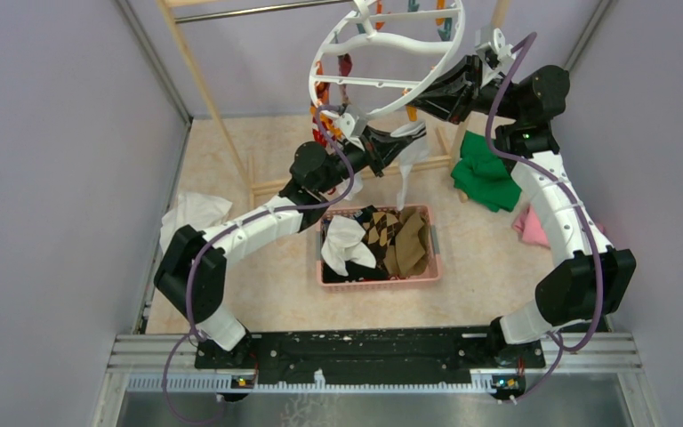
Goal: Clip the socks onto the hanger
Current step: Clamp the sock onto the hanger.
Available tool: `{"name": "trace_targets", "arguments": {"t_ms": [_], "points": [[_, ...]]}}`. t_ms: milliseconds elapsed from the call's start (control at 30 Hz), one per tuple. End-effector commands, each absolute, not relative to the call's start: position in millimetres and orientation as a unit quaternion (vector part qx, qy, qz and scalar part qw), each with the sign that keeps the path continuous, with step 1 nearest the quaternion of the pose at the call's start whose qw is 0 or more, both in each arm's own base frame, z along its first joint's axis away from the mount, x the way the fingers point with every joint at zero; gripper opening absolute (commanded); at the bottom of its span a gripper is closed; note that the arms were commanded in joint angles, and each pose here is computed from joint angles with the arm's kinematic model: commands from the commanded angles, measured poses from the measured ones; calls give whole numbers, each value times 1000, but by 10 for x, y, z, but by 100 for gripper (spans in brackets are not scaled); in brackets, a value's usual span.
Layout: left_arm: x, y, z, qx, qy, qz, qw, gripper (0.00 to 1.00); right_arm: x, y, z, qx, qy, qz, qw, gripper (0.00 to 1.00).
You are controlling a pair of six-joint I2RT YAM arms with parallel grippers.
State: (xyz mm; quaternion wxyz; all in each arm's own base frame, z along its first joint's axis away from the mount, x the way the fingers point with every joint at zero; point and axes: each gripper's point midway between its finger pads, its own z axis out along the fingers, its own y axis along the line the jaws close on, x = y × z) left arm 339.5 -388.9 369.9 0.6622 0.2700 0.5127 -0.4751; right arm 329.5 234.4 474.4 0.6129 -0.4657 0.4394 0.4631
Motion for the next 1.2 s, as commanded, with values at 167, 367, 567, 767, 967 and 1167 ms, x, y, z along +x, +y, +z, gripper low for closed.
{"name": "trace_targets", "arguments": {"t_ms": [167,367,567,767,967,1167], "points": [[3400,-3864,4038,259,479,-489,682,0,3127,2373,4825,-481,422,465,612,7],[3368,-3857,4071,261,474,-492,682,0,3131,2372,4821,-481,422,464,612,7],[3312,-3826,4148,260,463,-498,685,0,3129,2374,4821,-482,421,464,612,6],[3238,-3787,4215,258,448,-507,690,0,3140,2376,4809,-482,422,464,612,7],[3172,-3739,4270,253,433,-513,697,0,3144,2375,4805,-481,423,464,612,7],[3154,-3697,4275,247,427,-511,703,0,3142,2376,4798,-482,424,465,610,7]]}}
